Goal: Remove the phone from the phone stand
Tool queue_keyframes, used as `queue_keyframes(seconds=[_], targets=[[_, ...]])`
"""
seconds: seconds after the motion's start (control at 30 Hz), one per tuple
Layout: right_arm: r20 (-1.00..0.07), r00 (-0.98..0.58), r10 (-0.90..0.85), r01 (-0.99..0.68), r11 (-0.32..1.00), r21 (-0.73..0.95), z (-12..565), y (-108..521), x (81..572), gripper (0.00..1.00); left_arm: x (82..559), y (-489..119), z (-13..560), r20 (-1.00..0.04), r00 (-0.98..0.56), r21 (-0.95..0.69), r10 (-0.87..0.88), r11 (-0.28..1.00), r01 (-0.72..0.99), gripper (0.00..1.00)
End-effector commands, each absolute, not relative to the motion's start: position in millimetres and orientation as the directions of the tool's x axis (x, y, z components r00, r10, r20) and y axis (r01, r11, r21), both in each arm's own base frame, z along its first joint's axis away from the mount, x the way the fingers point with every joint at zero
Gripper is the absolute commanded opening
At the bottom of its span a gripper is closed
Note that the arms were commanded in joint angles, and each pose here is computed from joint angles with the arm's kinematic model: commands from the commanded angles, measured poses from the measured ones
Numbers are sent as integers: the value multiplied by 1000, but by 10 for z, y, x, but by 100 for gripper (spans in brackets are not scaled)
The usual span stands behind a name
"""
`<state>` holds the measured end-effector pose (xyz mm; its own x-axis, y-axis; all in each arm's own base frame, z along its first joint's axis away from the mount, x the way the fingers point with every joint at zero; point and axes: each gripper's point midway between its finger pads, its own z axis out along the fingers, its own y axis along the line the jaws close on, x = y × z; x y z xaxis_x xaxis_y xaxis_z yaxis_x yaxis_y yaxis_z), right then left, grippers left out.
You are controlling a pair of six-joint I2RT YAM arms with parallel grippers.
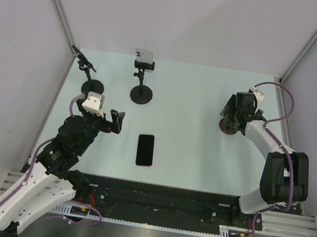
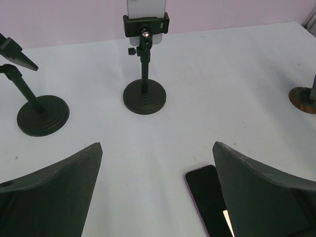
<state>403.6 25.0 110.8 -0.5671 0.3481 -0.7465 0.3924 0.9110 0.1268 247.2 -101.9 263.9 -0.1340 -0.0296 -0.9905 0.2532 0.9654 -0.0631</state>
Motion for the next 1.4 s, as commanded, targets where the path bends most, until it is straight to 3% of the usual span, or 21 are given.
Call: queue_keyframes(seconds=[0.0, 0.1, 0.2, 0.23, 0.3, 0.33, 0.43, 0.63, 0.87, 1.0, 1.1, 1.2, 1.37], targets=[[-783, -501, 368, 391, 904, 174, 1222, 265, 4325, 100, 2471, -1078, 2701, -995, -103, -34, -5, 959, 282, 100], [-782, -526, 335, 372, 917, 142, 1097, 273, 4376, 100, 2487, -1047, 2702, -995, -100, -23, 3, 964, 266, 100], [-787, -534, 308, 373, 921, 108, 1069, 222, 4429, 87, 2525, -1001, 2652, -993, -113, -7, 20, 972, 234, 100], [-795, -540, 275, 352, 932, 83, 1085, 206, 4446, 74, 2544, -1007, 2611, -992, -124, 6, 36, 972, 233, 100], [-815, -526, 244, 327, 942, 71, 1167, 183, 4525, 58, 2566, -1020, 2584, -990, -133, 15, 47, 972, 234, 100], [-820, -526, 226, 313, 948, 61, 1192, 171, 4558, 45, 2577, -1039, 2574, -989, -137, 21, 55, 970, 240, 100], [-836, -529, 144, 228, 973, 23, 1257, 157, 4720, 26, 2611, -1051, 2508, -984, -156, 46, 85, 969, 242, 100], [-872, -489, 30, 54, 999, 4, 1450, 90, 5253, 14, 2639, -935, 2469, -983, -152, 71, 100, 980, 185, 100], [-856, -516, -11, -89, 995, 40, 1405, 67, 5890, 15, 2706, -901, 2373, -974, -172, 117, 147, 979, 169, 100], [-843, -537, 7, -98, 993, 71, 1320, 43, 6089, 25, 2728, -914, 2313, -969, -190, 126, 159, 977, 174, 100], [-838, -545, 27, -100, 990, 97, 1265, 40, 6145, 35, 2740, -935, 2287, -966, -200, 126, 162, 975, 182, 100], [-829, -558, 32, -100, 989, 106, 1207, 37, 6131, 57, 2745, -1010, 2272, -966, -210, 103, 148, 972, 212, 100], [-820, -572, 24, -107, 989, 104, 1179, 14, 6053, 83, 2789, -1187, 2226, -960, -270, 10, 77, 971, 240, 100]])
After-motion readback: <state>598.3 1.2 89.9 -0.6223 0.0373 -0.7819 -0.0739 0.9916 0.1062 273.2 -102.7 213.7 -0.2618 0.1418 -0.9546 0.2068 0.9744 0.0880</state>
